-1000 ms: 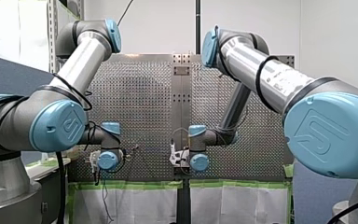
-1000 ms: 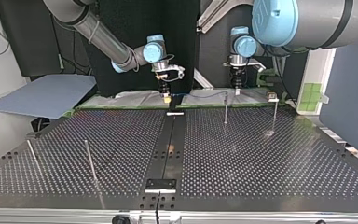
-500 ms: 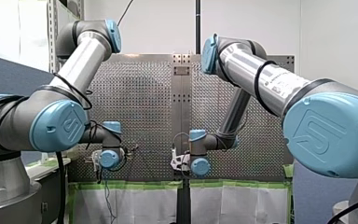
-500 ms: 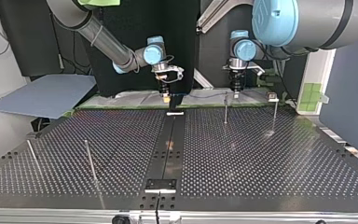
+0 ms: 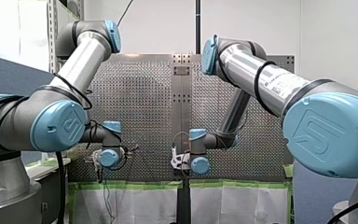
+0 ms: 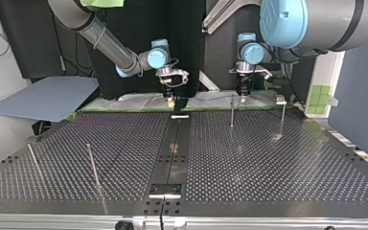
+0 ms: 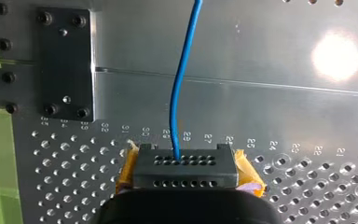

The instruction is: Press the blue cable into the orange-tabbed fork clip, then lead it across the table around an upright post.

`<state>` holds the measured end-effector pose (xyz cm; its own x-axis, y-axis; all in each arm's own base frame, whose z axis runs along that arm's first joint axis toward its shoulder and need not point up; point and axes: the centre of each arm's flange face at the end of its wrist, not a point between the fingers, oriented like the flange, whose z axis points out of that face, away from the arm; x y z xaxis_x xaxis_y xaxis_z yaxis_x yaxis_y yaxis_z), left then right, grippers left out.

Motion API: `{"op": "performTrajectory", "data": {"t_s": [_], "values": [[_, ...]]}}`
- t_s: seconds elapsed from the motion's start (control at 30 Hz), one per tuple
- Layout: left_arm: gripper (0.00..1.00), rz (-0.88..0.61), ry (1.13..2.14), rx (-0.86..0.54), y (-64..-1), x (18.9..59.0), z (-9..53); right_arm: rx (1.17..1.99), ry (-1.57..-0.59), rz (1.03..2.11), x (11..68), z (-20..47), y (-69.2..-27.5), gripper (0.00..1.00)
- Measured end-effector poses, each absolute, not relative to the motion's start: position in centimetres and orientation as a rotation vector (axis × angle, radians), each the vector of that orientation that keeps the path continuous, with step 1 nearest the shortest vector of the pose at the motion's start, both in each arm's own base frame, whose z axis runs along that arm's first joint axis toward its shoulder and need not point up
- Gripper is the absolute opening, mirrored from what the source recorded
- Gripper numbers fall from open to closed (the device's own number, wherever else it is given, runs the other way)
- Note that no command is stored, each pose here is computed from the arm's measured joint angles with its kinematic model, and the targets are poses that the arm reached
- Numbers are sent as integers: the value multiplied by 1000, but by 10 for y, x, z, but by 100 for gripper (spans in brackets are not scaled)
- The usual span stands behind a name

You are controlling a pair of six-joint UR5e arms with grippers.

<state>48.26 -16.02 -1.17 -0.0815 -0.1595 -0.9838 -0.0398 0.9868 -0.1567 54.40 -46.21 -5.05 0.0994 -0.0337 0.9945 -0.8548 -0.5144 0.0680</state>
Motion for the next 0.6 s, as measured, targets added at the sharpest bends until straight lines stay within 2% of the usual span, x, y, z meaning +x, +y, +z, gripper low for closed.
{"op": "performTrajectory", "data": {"t_s": [0.33,0.6], "values": [[0,-93,1685,-144,-160,479,-34,1695,-890,1480,543,-66,-463,0],[0,-101,1656,-146,-161,501,-28,1693,-899,1464,540,-64,-474,0]]}}
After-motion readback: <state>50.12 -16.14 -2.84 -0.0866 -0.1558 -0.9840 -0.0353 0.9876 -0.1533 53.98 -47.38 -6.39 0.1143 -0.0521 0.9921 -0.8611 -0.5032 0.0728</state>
